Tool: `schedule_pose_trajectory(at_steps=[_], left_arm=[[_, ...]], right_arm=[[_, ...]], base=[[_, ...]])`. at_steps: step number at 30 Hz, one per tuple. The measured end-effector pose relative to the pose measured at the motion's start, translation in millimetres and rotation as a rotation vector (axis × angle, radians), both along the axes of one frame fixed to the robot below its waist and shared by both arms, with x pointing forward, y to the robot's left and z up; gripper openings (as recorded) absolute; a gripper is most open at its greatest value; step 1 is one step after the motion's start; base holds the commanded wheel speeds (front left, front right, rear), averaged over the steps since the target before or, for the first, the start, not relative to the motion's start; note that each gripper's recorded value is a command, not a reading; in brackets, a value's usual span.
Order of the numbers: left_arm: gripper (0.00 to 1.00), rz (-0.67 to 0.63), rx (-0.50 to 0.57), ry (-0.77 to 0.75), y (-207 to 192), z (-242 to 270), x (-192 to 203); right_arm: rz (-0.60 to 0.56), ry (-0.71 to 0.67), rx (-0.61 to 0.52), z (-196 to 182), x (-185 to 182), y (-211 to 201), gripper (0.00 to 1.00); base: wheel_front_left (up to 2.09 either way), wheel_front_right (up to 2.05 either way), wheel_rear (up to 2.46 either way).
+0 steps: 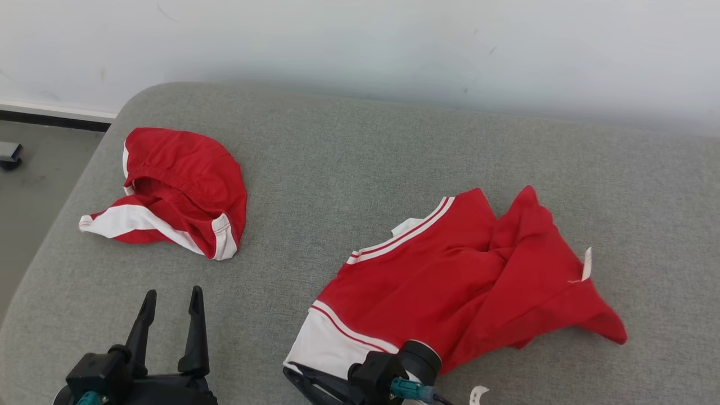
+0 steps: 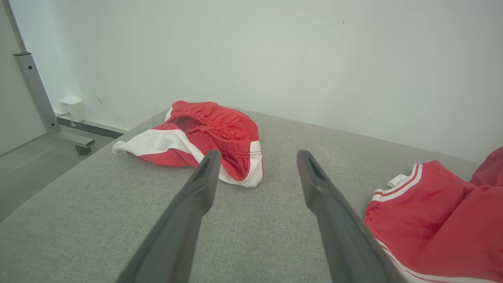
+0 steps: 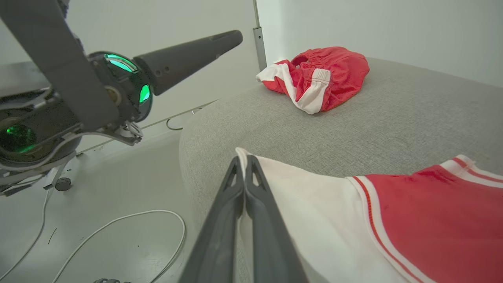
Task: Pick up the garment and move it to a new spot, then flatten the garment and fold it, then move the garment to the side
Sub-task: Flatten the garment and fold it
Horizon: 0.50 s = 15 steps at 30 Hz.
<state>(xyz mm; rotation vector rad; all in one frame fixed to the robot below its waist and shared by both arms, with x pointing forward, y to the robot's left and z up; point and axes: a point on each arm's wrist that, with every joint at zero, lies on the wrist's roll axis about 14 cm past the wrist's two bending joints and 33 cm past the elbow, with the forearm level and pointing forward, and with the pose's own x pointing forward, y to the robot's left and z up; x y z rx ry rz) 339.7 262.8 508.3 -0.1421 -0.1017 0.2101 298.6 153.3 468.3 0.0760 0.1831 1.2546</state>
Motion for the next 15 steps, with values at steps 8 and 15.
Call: schedule_pose_trajectory(at_steps=[8,15], left_arm=[[1.0,-0.009,-0.002,0.004,-3.8,-1.7,3.9],[1.0,-0.034,0.002,-0.011,-10.4,2.6,11.5]], right_arm=[[-0.084,0.045,0.052,10.4,21.7,-8.0,1.0],[-0.308,-0.042,0.142,50.1,82.5,-47.5,1.0]], base=[[0.0,0.0,0.0],[0.0,0.0,0.0]])
